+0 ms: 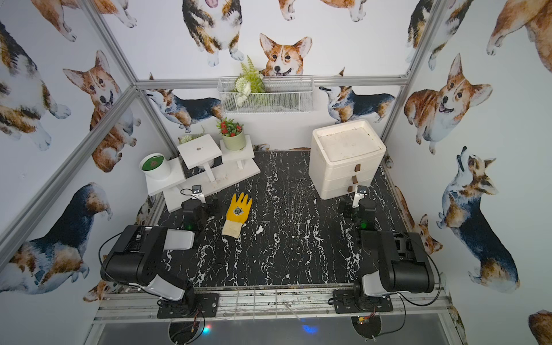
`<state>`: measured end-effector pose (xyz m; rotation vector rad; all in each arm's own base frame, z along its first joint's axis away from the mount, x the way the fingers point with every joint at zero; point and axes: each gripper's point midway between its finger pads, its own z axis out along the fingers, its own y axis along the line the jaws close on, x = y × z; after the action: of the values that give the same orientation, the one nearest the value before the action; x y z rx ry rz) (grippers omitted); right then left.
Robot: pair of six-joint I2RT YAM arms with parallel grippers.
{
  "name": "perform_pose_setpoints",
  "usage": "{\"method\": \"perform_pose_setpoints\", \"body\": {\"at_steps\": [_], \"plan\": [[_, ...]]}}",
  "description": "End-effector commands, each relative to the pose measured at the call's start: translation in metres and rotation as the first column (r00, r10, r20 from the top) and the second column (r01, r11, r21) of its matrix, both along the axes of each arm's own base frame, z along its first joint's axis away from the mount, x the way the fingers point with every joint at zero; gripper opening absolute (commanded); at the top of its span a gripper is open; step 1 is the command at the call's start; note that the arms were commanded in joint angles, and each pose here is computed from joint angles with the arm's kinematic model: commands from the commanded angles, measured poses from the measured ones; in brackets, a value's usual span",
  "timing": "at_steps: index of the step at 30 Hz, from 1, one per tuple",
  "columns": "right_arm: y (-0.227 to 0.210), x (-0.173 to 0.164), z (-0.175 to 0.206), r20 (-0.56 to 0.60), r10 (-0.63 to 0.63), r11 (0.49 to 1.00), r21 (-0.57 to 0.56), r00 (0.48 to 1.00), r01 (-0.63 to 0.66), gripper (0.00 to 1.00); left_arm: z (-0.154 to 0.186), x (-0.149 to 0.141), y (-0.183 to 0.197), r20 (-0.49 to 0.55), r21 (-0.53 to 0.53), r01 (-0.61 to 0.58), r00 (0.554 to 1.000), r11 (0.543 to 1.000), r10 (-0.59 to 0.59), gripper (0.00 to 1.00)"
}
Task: Take the microphone out of the drawer
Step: Move the storage box to the center of the board.
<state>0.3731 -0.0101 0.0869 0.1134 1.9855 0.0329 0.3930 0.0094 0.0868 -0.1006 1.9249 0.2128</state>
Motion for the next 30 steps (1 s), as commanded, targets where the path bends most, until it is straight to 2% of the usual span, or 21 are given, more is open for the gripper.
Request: {"method": "perform_pose_setpoints", "body": {"at_steps": [1,4,6,9,11,13,16,19,21,24,26,29,30], "plan": [[-0.010,0.001,0.016,0.030,-0.066,0.998,-0.003,0.997,0.066,1.00,0.006,0.000,0.000,0.030,-0.007,-0.004,1.000,1.000,0.004,1.00],[-0.011,-0.004,0.026,0.021,-0.081,0.997,0.005,0.996,0.081,1.00,0.012,-0.002,0.006,0.036,0.004,-0.050,0.998,0.999,0.050,1.00],[-0.016,-0.013,0.040,0.014,-0.133,0.991,0.036,0.991,0.132,1.00,0.016,-0.006,0.001,0.064,0.017,-0.029,0.998,0.999,0.028,1.00],[-0.022,-0.032,0.064,0.018,-0.224,0.965,0.147,0.974,0.219,1.00,0.029,-0.010,-0.008,0.086,0.073,-0.031,0.996,0.997,0.025,1.00],[-0.027,-0.047,0.080,0.010,-0.301,0.923,0.255,0.954,0.289,1.00,0.040,-0.011,-0.011,0.057,0.093,-0.033,0.998,0.995,0.028,1.00],[-0.022,-0.059,0.098,0.016,-0.289,0.908,0.321,0.957,0.268,1.00,0.055,-0.013,-0.009,0.055,0.091,-0.055,0.997,0.994,0.050,1.00],[-0.008,-0.069,0.132,0.062,-0.212,0.916,0.361,0.975,0.176,1.00,0.080,-0.019,-0.008,0.057,-0.001,-0.083,0.995,0.997,0.083,1.00],[0.002,-0.074,0.164,0.039,-0.156,0.922,0.364,0.987,0.132,0.99,0.098,-0.028,-0.012,0.028,-0.149,-0.105,0.994,0.983,0.110,1.00],[0.011,-0.073,0.184,0.002,-0.099,0.932,0.349,0.995,0.092,0.94,0.103,-0.034,-0.015,0.006,-0.230,-0.115,0.993,0.966,0.119,1.00],[0.024,-0.065,0.210,-0.082,-0.018,0.944,0.326,0.996,0.044,0.85,0.107,-0.046,-0.021,0.003,-0.346,-0.117,0.992,0.931,0.126,1.00],[0.031,-0.057,0.220,-0.135,0.003,0.950,0.310,0.991,0.040,0.83,0.108,-0.053,-0.026,-0.004,-0.426,-0.118,0.992,0.897,0.129,1.00],[0.052,-0.046,0.239,-0.194,0.074,0.948,0.318,0.978,-0.009,0.80,0.107,-0.062,-0.040,-0.030,-0.533,-0.085,0.996,0.842,0.081,1.00],[0.060,-0.037,0.236,-0.232,0.097,0.945,0.328,0.968,-0.016,0.80,0.107,-0.065,-0.047,-0.045,-0.560,-0.065,0.998,0.826,0.048,1.00]]}}
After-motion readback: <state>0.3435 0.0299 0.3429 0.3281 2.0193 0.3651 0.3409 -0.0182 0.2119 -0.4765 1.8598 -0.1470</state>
